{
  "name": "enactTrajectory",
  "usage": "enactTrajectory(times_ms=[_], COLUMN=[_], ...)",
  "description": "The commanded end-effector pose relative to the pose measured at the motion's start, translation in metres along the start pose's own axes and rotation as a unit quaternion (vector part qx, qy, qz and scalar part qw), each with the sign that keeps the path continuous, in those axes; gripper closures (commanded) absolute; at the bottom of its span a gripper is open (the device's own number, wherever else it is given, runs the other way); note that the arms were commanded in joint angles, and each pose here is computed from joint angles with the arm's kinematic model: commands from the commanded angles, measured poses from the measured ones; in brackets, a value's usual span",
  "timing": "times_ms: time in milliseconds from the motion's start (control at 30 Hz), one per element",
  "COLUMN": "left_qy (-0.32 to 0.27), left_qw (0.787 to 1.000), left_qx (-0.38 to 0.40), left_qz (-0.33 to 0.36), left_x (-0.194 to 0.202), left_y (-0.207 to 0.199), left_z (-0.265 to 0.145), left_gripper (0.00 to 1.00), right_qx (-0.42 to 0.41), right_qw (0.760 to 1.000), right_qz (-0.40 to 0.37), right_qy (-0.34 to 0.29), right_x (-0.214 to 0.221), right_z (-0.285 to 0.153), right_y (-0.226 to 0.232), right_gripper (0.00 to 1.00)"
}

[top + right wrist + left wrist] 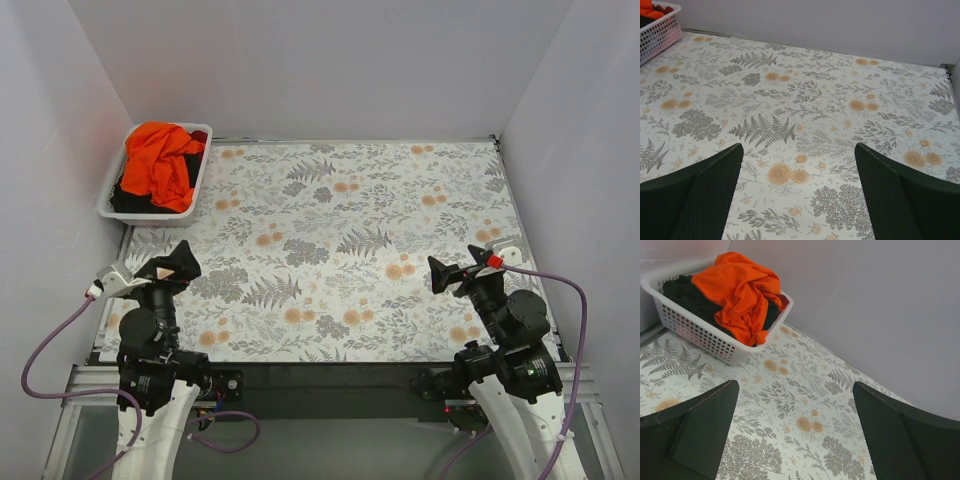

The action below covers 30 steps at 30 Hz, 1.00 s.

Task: Fold and stack the t-shirts
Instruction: Grab the tshirt from the pile

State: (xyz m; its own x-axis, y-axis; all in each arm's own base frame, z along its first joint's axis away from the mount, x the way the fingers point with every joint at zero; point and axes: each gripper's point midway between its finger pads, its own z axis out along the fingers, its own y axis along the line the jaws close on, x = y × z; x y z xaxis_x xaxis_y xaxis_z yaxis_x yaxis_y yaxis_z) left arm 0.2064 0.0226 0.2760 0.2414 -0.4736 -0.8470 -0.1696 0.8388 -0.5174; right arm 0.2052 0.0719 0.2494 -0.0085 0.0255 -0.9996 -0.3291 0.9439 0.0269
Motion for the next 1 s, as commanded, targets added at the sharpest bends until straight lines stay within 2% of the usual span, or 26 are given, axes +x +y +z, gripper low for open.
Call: enactTrajectory(times_ms=[0, 167, 367, 467, 600, 633, 667, 800, 867, 967], left_qy=[0.013, 0.032, 0.104, 0.135, 0.136, 0.161, 0.14, 0.125, 0.137, 0.109], left_qw=[1.0, 0.998, 0.991, 0.987, 0.984, 0.977, 0.98, 0.973, 0.965, 0.962], left_qx=[-0.016, -0.043, -0.086, -0.081, -0.086, -0.105, -0.1, -0.14, -0.17, -0.188], left_qz=[0.003, -0.014, 0.005, 0.029, 0.073, 0.096, 0.102, 0.135, 0.148, 0.164], left_x=[0.008, 0.018, 0.052, 0.065, 0.061, 0.08, 0.06, 0.054, 0.066, 0.052], left_y=[0.005, 0.007, 0.005, -0.008, -0.025, -0.018, -0.033, -0.031, -0.011, -0.002], left_z=[0.005, 0.016, 0.051, 0.076, 0.121, 0.135, 0.152, 0.21, 0.235, 0.269], left_gripper=[0.02, 0.02, 0.02, 0.03, 0.04, 0.04, 0.04, 0.05, 0.05, 0.05], right_qx=[-0.004, -0.005, -0.004, 0.003, -0.004, -0.005, -0.008, -0.014, -0.014, -0.011], right_qw=[0.999, 0.999, 0.999, 0.999, 0.999, 0.999, 0.999, 1.0, 1.0, 1.0], right_qz=[0.001, 0.002, 0.004, 0.005, 0.005, 0.005, 0.006, 0.006, 0.006, 0.006], right_qy=[-0.033, -0.041, -0.04, -0.039, -0.036, -0.036, -0.032, -0.025, -0.025, -0.025], right_x=[-0.012, -0.014, -0.012, -0.01, -0.008, -0.008, -0.006, -0.003, -0.003, -0.003], right_z=[-0.001, -0.004, -0.003, -0.003, -0.002, -0.002, -0.001, 0.001, 0.001, 0.001], right_y=[0.002, 0.002, 0.002, 0.0, 0.003, 0.004, 0.005, 0.008, 0.008, 0.007], right_gripper=[0.02, 0.02, 0.02, 0.02, 0.02, 0.02, 0.02, 0.02, 0.02, 0.02])
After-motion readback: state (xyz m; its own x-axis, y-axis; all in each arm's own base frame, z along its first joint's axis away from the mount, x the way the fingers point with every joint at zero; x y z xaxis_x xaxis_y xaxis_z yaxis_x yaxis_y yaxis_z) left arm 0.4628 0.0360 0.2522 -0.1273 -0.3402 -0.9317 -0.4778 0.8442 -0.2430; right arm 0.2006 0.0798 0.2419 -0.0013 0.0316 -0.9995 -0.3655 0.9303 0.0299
